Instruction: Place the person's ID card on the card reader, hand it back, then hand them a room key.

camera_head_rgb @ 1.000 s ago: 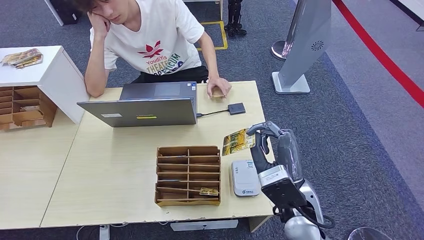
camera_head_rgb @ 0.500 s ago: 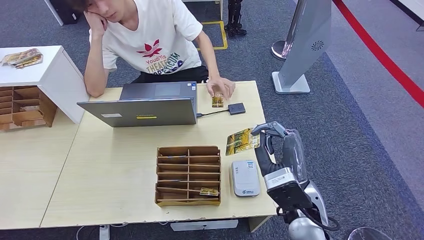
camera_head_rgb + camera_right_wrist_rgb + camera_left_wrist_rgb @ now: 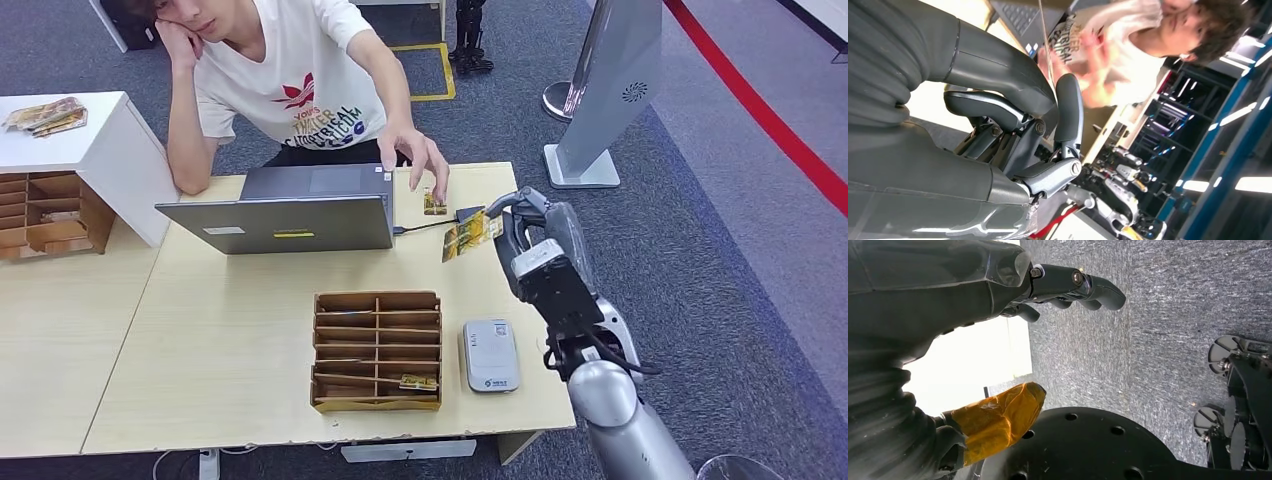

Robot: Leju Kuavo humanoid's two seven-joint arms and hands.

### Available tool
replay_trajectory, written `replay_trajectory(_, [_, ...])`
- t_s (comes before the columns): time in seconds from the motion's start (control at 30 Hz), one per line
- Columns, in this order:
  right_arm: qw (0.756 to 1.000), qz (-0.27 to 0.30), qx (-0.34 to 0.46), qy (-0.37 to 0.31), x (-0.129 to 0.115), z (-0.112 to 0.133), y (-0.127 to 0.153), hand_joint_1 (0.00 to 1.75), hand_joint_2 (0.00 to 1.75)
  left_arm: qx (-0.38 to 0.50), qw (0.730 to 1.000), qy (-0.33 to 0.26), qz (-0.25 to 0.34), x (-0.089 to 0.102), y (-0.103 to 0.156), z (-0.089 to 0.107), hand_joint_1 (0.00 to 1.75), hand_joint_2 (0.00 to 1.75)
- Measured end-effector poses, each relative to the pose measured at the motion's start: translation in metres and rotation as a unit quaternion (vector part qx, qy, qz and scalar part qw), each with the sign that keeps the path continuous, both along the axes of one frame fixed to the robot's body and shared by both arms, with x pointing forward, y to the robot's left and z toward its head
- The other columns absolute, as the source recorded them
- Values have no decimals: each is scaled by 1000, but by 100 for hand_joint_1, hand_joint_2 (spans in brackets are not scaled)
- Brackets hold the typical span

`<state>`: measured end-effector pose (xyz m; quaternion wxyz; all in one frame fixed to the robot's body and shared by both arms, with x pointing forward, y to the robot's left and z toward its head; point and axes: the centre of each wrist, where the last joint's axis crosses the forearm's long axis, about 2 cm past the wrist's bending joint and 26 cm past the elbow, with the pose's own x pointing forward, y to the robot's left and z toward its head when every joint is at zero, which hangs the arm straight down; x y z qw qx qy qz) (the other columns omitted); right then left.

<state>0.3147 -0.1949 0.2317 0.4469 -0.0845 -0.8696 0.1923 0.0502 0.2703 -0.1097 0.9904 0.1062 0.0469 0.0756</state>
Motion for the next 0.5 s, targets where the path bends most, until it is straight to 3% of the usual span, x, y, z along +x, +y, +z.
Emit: replay_trajectory(0.5, [997, -27, -33, 63, 75, 31, 18, 175, 175, 0, 999, 1, -52, 5, 0, 1, 0, 175])
